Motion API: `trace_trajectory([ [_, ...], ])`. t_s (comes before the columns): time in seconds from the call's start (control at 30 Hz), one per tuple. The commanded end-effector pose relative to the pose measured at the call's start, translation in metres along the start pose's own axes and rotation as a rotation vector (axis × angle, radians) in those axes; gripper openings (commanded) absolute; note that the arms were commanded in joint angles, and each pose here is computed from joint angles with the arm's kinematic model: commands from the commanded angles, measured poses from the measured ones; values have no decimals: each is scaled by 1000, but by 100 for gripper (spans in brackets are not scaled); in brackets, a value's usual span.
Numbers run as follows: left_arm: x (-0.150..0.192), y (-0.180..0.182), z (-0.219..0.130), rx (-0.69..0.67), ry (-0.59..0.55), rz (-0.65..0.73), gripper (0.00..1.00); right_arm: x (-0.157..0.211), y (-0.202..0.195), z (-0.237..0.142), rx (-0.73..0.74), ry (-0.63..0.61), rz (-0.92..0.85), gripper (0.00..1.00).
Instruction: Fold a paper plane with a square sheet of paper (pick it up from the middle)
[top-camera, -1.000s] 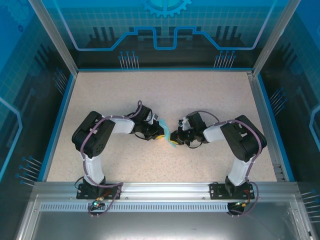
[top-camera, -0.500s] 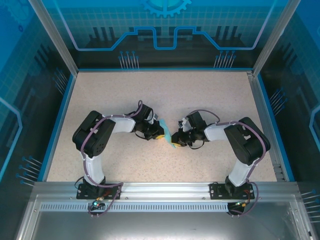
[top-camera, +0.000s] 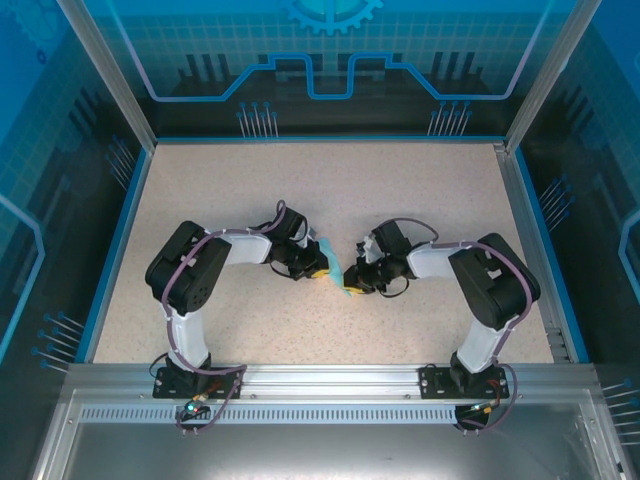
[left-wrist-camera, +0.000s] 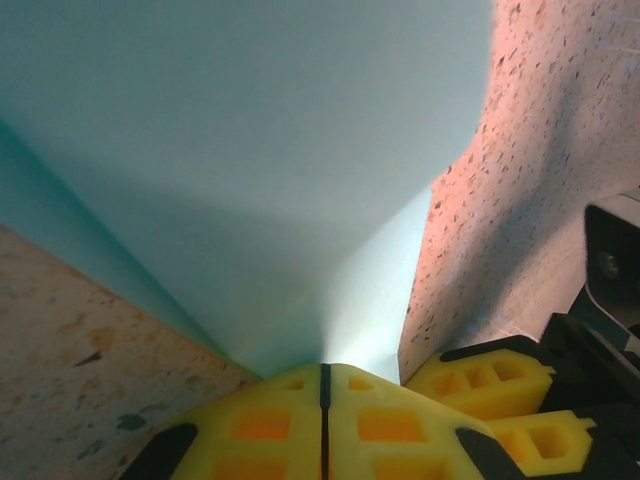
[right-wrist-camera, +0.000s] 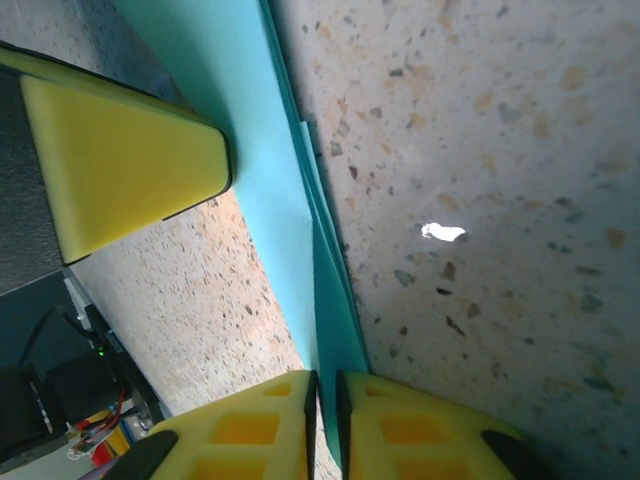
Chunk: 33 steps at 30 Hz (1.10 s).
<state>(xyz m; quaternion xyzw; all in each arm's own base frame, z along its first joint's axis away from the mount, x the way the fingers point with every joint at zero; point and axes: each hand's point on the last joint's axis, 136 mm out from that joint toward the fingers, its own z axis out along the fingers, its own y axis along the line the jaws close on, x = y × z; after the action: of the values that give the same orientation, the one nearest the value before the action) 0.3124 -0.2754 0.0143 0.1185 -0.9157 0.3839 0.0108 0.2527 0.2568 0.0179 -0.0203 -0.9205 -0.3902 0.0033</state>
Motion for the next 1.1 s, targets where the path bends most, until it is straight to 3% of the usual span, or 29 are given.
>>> trace_trajectory([
  [0.0,2,28,7,-106,6,-47,8,-9,12,-21,55,-71,-66,17],
  [0.2,5,31,6,-118,14,-46,8,-16,41,-30,186,-156,-204,18],
  [0.33,4,31,6,-117,13,-45,8,-15,47,-19,200,-119,-220,17],
  [1.07,6,38,8,-148,20,-63,8,-4,17,14,290,11,-158,15],
])
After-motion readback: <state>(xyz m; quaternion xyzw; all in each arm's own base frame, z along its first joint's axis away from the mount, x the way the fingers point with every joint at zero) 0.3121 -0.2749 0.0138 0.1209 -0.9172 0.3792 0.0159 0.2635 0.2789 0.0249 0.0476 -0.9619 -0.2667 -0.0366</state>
